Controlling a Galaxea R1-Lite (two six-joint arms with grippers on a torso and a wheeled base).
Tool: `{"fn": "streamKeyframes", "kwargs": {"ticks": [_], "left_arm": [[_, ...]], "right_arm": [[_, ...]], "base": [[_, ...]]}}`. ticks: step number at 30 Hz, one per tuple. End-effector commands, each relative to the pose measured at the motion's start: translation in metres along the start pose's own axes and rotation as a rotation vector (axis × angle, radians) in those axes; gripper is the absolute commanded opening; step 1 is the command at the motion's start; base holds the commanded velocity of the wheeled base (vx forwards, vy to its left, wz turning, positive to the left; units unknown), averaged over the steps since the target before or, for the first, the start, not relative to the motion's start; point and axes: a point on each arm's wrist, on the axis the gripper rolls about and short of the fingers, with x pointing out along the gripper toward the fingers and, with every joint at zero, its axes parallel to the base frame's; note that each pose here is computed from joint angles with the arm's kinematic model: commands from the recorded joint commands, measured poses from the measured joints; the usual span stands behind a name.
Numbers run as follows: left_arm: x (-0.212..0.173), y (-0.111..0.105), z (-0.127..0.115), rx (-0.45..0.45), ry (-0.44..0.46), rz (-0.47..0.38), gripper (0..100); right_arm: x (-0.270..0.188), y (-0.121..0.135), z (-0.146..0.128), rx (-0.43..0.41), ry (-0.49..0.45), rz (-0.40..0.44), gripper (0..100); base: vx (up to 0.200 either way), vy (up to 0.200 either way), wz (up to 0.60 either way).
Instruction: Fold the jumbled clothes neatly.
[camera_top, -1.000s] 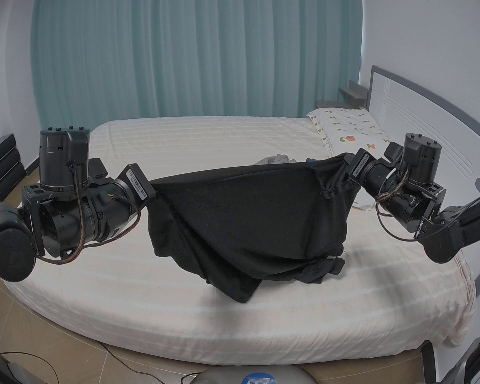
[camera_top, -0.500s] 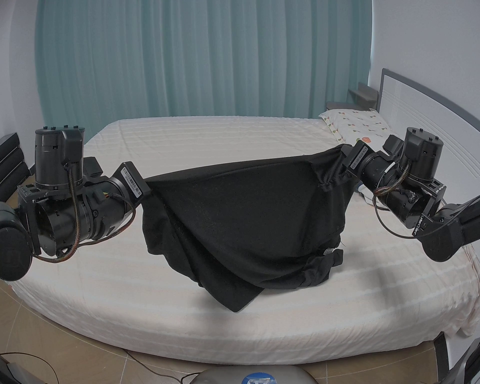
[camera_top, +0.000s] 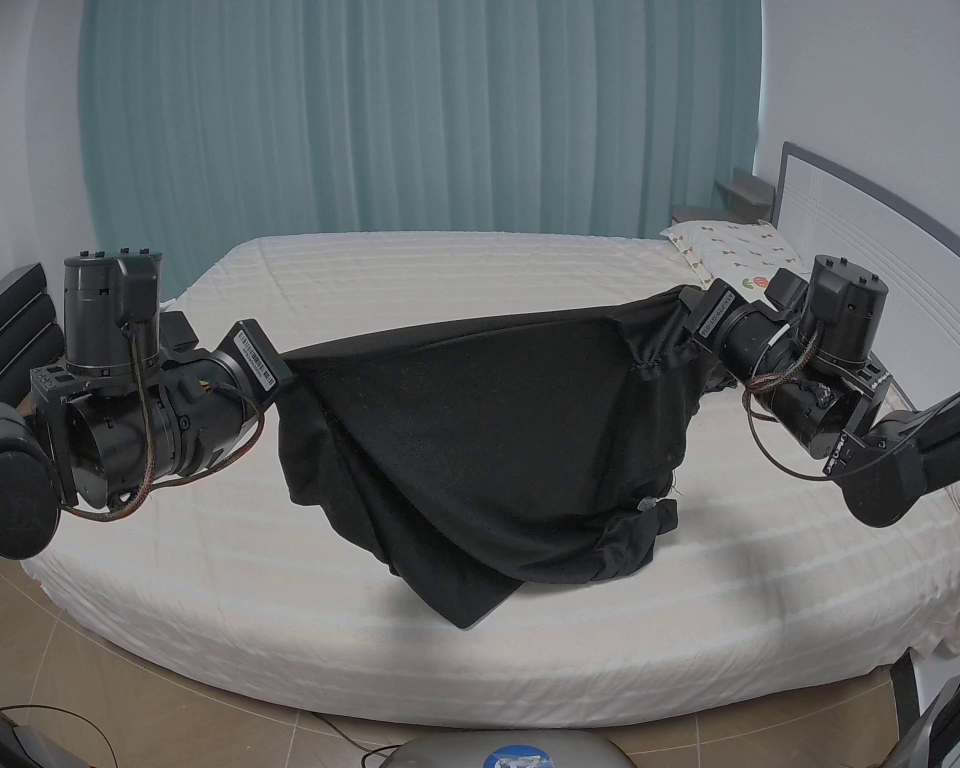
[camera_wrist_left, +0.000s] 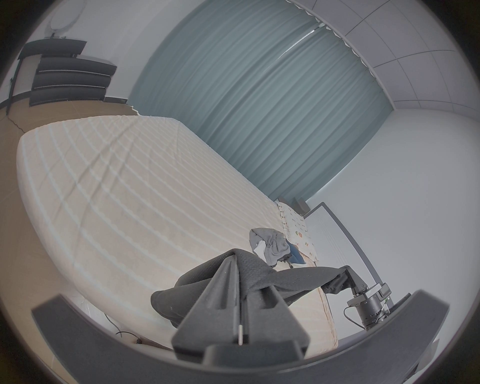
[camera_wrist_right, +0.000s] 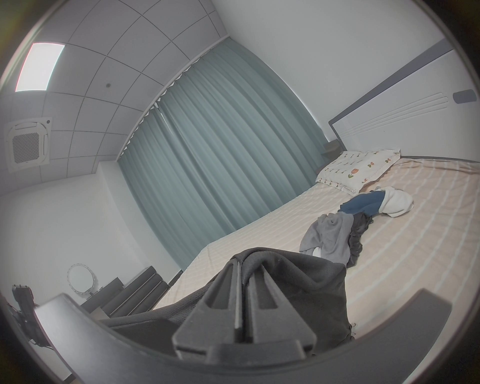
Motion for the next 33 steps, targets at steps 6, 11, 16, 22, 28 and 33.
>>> {"fn": "streamKeyframes", "kwargs": {"ticks": [6, 11, 16, 22, 28, 33], "left_arm": [[0.004, 0.006, -0.002, 0.002, 0.007, 0.025, 0], [0.004, 0.008, -0.004, 0.002, 0.015, 0.032, 0], [0.002, 0.012, -0.011, 0.010, 0.040, 0.043, 0], [0.000, 0.015, -0.015, 0.016, 0.051, 0.048, 0], [-0.012, 0.010, -0.012, 0.018, 0.040, 0.017, 0], [-0.029, 0.005, -0.010, 0.018, 0.025, -0.029, 0]], "right_arm": [[-0.004, -0.005, -0.003, -0.005, 0.017, -0.013, 0], [-0.008, -0.010, -0.006, -0.010, 0.035, -0.026, 0], [-0.020, -0.015, -0.008, -0.015, 0.063, -0.032, 0], [-0.041, -0.020, -0.002, -0.021, 0.076, -0.044, 0], [-0.064, -0.020, 0.010, -0.029, 0.070, -0.043, 0], [-0.089, -0.014, 0.032, -0.026, 0.059, -0.035, 0]], "base": [[0.000, 0.033, 0.00], [0.000, 0.000, 0.00], [0.000, 0.000, 0.00], [-0.200, 0.000, 0.00], [-0.200, 0.000, 0.00], [-0.200, 0.000, 0.00]]}}
